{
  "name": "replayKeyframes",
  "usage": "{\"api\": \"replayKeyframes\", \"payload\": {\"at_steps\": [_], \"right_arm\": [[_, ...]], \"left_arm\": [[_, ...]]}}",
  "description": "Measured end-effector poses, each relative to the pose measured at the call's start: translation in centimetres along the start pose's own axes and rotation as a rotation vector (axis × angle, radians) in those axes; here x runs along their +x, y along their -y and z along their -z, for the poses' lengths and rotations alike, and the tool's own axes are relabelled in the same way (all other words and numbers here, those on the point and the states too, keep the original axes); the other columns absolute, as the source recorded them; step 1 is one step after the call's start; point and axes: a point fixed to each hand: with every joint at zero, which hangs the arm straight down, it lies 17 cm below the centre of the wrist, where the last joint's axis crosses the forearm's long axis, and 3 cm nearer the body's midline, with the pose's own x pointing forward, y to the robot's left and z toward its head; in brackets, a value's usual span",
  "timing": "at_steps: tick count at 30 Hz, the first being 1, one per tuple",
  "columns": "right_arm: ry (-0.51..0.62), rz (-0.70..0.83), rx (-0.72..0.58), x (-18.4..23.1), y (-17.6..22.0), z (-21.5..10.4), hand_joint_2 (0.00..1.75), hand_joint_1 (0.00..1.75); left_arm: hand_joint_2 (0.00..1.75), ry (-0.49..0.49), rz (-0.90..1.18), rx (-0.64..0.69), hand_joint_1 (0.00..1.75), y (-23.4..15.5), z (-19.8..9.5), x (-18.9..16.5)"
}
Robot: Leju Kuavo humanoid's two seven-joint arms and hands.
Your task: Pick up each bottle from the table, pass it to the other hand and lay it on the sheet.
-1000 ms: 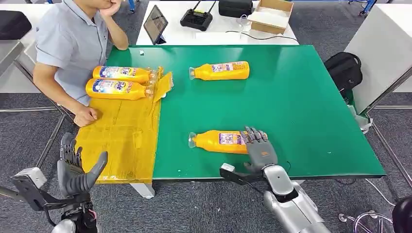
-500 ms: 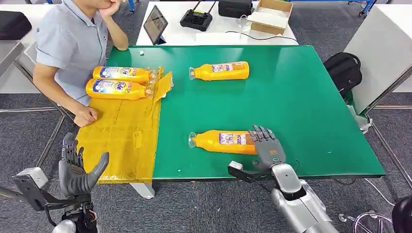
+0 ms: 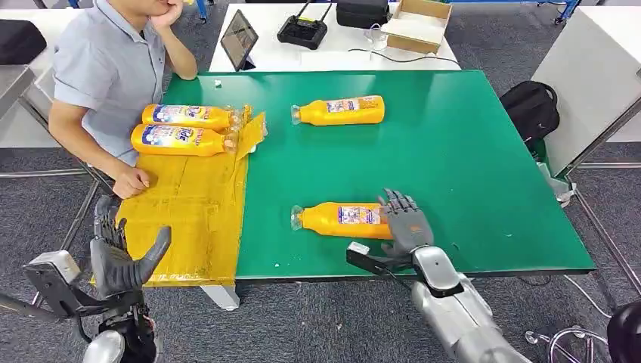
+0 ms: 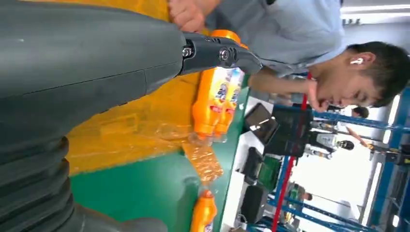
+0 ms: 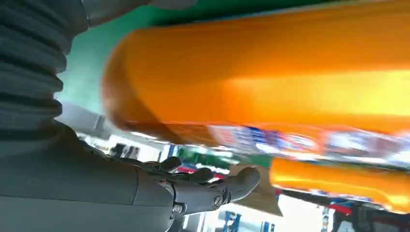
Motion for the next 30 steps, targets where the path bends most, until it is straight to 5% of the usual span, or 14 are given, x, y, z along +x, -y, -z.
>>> {"api": "replayKeyframes", "payload": {"at_steps": [2, 3, 5, 10, 23, 29, 30], "right_arm": [[0.016, 0.042, 0.028, 1.2, -0.5, 0.5, 1.75, 0.19], [0.023, 0.057, 0.035, 1.6, -0.6, 0.7, 1.75, 1.33], [0.036, 0.087, 0.059, 2.3, -1.3, 0.9, 1.75, 1.59], [0.045, 0.118, 0.08, 3.1, -1.9, 1.2, 1.75, 1.45], [0.04, 0.124, 0.109, 3.4, -2.3, 1.7, 1.75, 1.45], [-0.028, 0.098, 0.136, 2.1, -3.3, 1.3, 1.75, 1.55], [-0.041, 0.087, 0.139, 1.8, -3.4, 1.2, 1.75, 1.69]], "left_arm": [[1.75, 0.0, -0.006, -0.008, 0.0, 0.5, 0.3, 0.0], [1.75, 0.0, -0.009, -0.009, 0.0, 0.7, 0.5, 0.0], [1.75, 0.004, -0.012, -0.012, 0.0, 1.0, 0.8, -0.1], [1.75, 0.007, -0.028, -0.03, 0.0, 2.0, 1.3, -0.2], [1.75, 0.002, -0.035, -0.045, 0.0, 2.6, 1.6, -0.5], [1.75, -0.009, -0.037, -0.049, 0.0, 2.7, 1.3, -0.8], [1.75, -0.014, -0.038, -0.051, 0.0, 2.8, 1.2, -0.9]]}}
